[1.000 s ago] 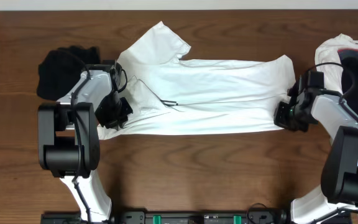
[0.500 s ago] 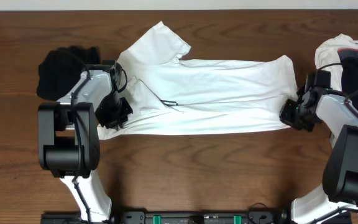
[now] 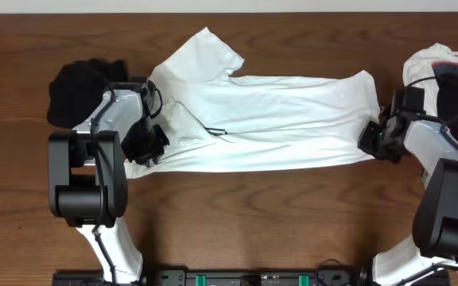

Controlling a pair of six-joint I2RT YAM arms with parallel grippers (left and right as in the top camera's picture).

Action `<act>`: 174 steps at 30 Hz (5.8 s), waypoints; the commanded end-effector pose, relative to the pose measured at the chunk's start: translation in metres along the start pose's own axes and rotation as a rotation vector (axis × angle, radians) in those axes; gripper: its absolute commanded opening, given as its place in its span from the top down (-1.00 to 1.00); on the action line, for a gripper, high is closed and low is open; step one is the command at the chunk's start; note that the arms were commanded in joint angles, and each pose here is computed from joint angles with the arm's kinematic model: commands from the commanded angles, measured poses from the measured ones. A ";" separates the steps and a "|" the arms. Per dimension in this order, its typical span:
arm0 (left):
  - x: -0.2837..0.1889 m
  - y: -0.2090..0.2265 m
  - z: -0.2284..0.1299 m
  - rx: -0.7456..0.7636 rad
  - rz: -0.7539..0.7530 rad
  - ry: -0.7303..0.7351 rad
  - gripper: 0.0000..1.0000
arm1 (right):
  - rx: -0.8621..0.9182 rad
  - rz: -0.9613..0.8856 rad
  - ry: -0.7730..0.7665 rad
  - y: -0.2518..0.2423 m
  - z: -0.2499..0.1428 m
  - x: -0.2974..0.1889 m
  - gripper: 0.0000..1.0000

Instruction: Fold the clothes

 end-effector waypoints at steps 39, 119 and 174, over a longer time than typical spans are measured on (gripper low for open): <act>0.018 0.007 0.001 -0.013 0.047 0.005 0.39 | -0.004 0.014 -0.089 -0.019 0.008 -0.048 0.66; 0.019 0.005 0.004 -0.013 0.037 -0.007 0.38 | -0.305 0.301 -0.678 0.058 0.100 -0.044 0.97; -0.056 -0.014 0.025 0.006 -0.099 -0.175 0.38 | -0.242 0.256 -0.466 0.037 0.067 0.009 0.95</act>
Point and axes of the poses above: each gripper's point midway between its finger pads, its own x axis out along the fingers, its own y axis along the line the jaws close on, z = x × y, the point moved 1 cm from there along -x, back along the fingers, and after that the axes turned 7 degrees about -x, right-handed, at the moved point
